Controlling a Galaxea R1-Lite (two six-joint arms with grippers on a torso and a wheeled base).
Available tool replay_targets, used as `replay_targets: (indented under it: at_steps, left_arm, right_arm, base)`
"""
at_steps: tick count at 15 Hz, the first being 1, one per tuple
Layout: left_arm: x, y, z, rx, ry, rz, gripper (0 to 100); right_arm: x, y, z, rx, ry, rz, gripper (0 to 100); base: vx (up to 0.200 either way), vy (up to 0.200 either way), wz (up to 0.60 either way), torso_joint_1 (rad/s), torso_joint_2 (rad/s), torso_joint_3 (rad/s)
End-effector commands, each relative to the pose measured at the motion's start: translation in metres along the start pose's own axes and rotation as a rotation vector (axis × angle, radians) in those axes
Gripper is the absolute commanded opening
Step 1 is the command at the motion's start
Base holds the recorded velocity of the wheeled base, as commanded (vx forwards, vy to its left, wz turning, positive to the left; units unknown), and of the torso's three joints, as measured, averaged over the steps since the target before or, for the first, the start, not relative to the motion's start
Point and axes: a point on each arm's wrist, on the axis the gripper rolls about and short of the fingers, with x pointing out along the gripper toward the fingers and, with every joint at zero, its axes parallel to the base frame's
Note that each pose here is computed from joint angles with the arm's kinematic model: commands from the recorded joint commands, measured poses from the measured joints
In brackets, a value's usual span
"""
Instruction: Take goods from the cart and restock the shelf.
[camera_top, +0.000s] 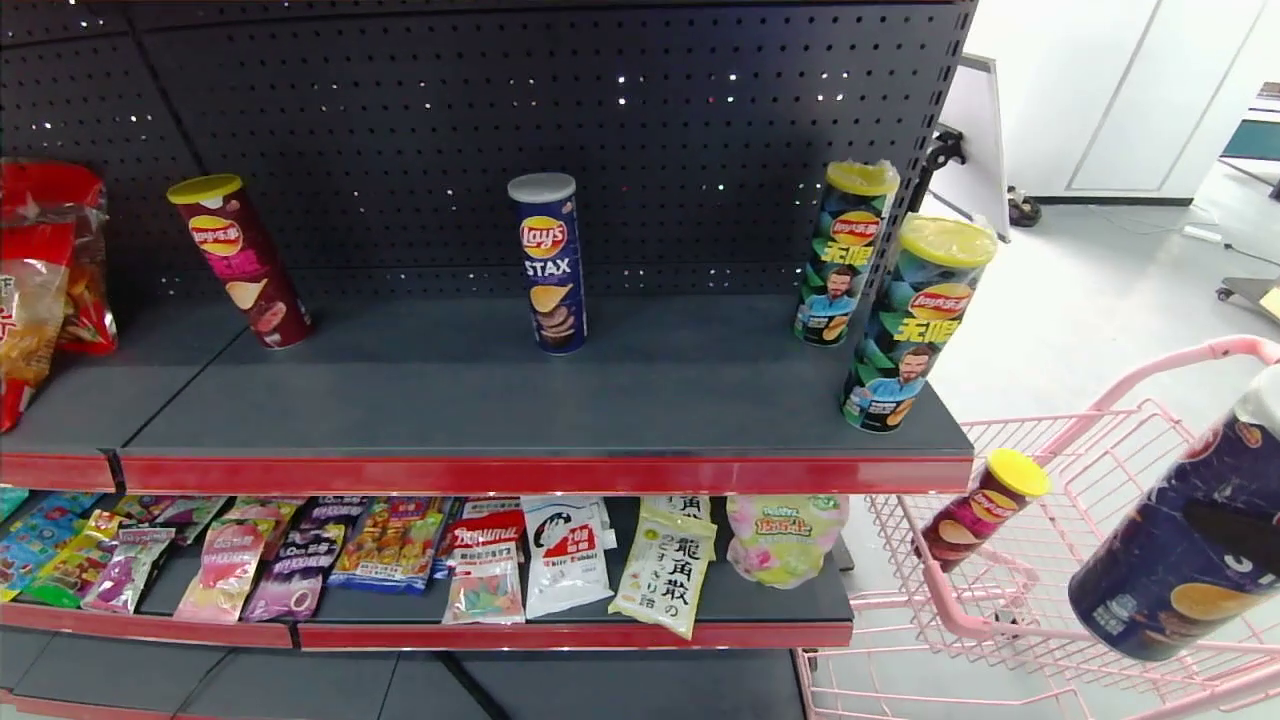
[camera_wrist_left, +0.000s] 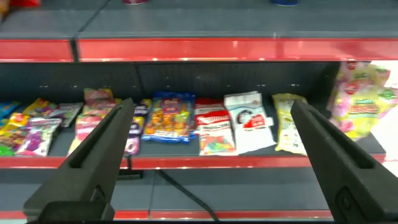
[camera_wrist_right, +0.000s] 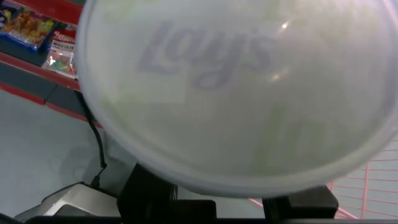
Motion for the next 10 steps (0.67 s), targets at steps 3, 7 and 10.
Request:
replay_targets:
  at_steps: [3, 7, 10]
  left_arm:
    - [0.0, 0.0, 0.0, 0.0, 0.002, 0.0, 100]
    - [0.0, 0.0, 0.0, 0.0, 0.002, 0.0, 100]
    - [0.0, 0.0, 0.0, 0.0, 0.001, 0.0, 100]
  right_arm:
    - [0.001, 0.0, 0.0, -0.014, 0.0, 0.021, 0]
    - [0.004, 0.008, 0.002, -0.034, -0.018, 0.136, 0]
    - [0.003, 0.013, 0.005, -0.057, -0.036, 0.193, 0]
  base:
    - [0.0, 0.2, 0.0, 0.002, 0.0, 0.004]
    - [0.0, 0.2, 0.0, 0.002, 0.0, 0.001]
    - [0.0, 0.133, 0.0, 0.003, 0.0, 0.0]
